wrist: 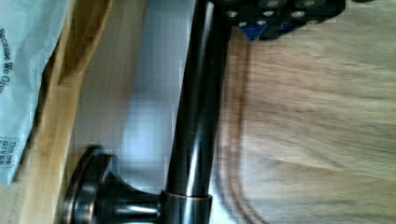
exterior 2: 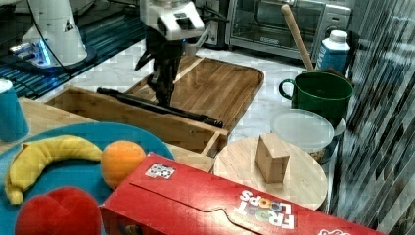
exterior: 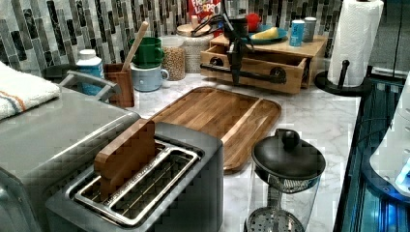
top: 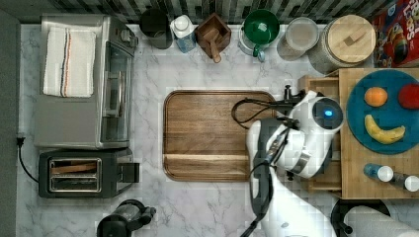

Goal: Close the drawer.

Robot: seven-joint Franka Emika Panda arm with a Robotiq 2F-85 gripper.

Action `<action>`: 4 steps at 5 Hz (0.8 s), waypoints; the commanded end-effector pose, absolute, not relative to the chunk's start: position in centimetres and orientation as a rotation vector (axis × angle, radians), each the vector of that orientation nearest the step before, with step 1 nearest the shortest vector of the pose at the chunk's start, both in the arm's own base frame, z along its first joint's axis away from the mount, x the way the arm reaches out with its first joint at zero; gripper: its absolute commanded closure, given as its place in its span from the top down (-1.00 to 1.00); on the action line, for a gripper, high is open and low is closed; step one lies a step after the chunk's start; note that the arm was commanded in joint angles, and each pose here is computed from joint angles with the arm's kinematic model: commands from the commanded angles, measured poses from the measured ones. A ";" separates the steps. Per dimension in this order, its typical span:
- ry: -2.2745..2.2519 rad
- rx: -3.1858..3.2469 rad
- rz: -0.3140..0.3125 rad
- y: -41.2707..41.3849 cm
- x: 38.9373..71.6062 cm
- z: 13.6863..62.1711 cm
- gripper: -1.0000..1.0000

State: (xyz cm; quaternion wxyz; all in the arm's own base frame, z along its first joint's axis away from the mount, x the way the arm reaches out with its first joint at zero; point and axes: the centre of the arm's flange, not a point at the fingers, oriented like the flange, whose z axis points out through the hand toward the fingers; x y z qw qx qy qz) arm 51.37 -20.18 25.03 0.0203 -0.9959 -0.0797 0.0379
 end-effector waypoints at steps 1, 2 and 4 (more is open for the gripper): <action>0.038 -3.275 -0.252 -38.2 50.2 33.2 -1.00; 0.065 -3.300 -0.256 -40.1 50.0 33.6 -1.00; 0.053 -3.259 -0.241 -40.3 50.8 33.0 -1.00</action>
